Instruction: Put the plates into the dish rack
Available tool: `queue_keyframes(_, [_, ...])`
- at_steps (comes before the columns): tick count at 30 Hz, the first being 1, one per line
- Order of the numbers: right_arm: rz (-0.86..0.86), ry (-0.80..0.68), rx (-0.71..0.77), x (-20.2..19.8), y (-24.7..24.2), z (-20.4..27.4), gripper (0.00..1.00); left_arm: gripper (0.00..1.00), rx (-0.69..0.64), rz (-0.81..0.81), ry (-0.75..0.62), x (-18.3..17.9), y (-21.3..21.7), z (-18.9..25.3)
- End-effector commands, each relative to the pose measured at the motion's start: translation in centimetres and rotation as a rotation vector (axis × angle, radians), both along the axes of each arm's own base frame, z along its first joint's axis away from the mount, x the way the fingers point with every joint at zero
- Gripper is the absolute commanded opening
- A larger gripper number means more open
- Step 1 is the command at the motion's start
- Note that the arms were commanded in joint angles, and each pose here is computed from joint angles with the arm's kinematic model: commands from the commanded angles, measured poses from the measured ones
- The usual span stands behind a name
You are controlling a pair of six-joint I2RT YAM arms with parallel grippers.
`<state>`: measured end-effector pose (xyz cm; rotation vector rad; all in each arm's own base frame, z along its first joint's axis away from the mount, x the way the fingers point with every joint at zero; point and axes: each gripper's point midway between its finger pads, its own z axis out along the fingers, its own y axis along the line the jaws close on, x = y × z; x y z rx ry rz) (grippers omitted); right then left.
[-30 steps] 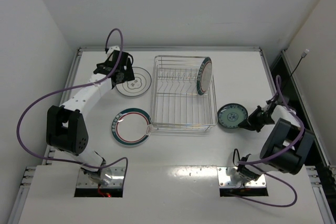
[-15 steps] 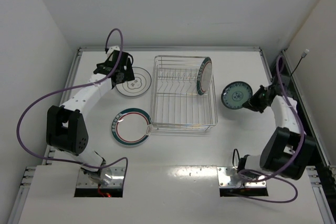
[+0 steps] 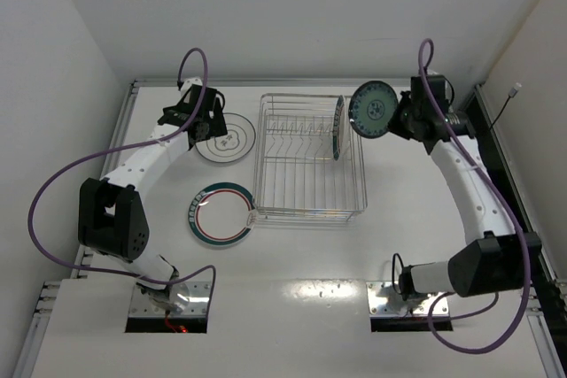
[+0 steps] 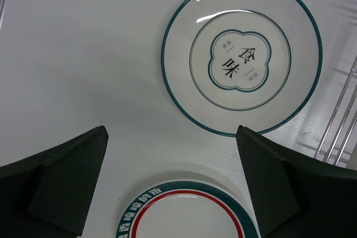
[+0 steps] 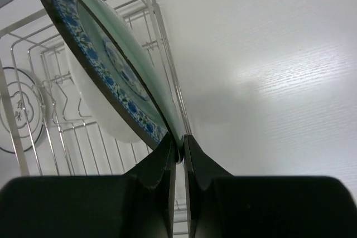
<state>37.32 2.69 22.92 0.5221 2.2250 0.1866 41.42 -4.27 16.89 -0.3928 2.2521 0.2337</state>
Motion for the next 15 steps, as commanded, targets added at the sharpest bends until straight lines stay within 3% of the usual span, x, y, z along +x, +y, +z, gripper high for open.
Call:
queue_keyframes(1, [-0.054,-0.006,-0.096,1.6,0.5,1.0,0.0,1.0,-0.005,0.005,-0.041,0.8,0.0,1.6])
queue_keyframes(15, [-0.027,0.011,-0.269,3.1,4.1,1.5,0.0,1.0,-0.005,0.005,-0.041,0.8,0.0,1.6])
